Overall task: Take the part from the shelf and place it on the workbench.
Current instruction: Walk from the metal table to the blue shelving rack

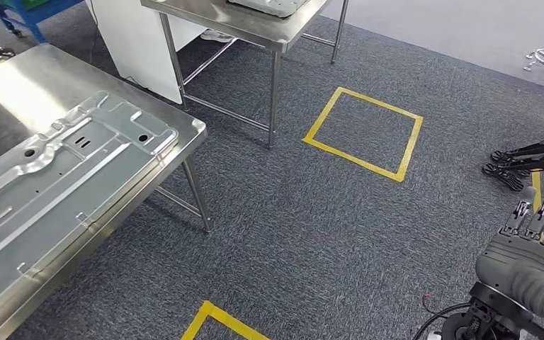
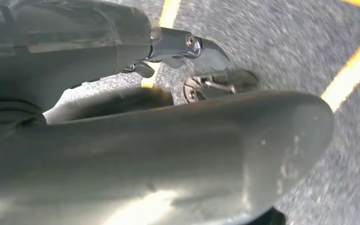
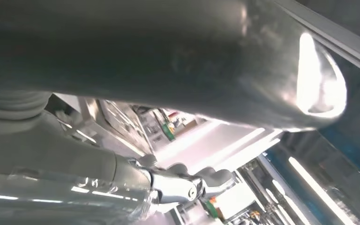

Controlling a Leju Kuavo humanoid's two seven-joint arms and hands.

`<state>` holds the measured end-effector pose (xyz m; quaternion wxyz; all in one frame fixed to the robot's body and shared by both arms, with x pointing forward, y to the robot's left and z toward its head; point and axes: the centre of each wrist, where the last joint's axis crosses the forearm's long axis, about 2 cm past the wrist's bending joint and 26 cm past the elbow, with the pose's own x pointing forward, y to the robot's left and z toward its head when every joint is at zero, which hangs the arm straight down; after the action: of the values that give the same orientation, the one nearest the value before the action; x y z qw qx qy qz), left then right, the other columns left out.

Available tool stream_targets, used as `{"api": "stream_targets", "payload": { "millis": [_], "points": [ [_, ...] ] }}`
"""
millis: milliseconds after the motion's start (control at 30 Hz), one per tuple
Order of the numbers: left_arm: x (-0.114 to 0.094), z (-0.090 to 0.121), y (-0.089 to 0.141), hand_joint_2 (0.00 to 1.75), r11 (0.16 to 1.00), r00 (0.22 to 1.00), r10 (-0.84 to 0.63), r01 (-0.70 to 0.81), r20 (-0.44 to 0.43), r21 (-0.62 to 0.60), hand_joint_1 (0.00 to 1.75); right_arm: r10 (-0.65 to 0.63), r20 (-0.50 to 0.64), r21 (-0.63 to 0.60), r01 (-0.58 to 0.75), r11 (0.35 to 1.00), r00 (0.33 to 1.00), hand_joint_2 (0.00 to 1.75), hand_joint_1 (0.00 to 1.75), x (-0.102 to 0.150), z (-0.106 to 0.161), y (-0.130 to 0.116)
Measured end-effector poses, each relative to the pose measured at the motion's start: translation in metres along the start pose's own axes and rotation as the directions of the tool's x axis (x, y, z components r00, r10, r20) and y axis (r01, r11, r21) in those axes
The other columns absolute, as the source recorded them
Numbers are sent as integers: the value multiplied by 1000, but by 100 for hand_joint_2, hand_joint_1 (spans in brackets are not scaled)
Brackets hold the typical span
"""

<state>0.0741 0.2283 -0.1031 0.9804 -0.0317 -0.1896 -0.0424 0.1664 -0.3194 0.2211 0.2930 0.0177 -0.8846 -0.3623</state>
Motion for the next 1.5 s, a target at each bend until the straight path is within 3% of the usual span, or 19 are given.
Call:
{"api": "stream_targets", "payload": {
  "millis": [400, 933, 1133, 1333, 1500],
  "points": [
    [4, 0, -7, 0, 1000, 1000, -20, 20, 12, -16, 0, -1, -38, -62, -1, 998, 999, 0, 0, 2, 4, -22],
    [5, 0, -10, 0, 1000, 1000, -26, 27, 12, -15, 0, 29, 2, -125, -28, 992, 1000, 0, 0, 8, -9, -48],
    [8, -1, -12, 0, 1000, 1000, -16, 17, 21, -4, 0, 13, -8, -138, -14, 990, 1000, 0, 0, 5, -15, -47],
    [27, -3, -19, 0, 1000, 997, 17, -17, 72, -6, 0, 7, -2, -126, -8, 992, 1000, 0, 0, -1, -37, -38],
    [27, -3, -25, 0, 999, 997, 30, -29, 66, -21, 0, 15, 26, -106, -13, 994, 1000, 0, 0, 2, -45, -34]
  ]
}}
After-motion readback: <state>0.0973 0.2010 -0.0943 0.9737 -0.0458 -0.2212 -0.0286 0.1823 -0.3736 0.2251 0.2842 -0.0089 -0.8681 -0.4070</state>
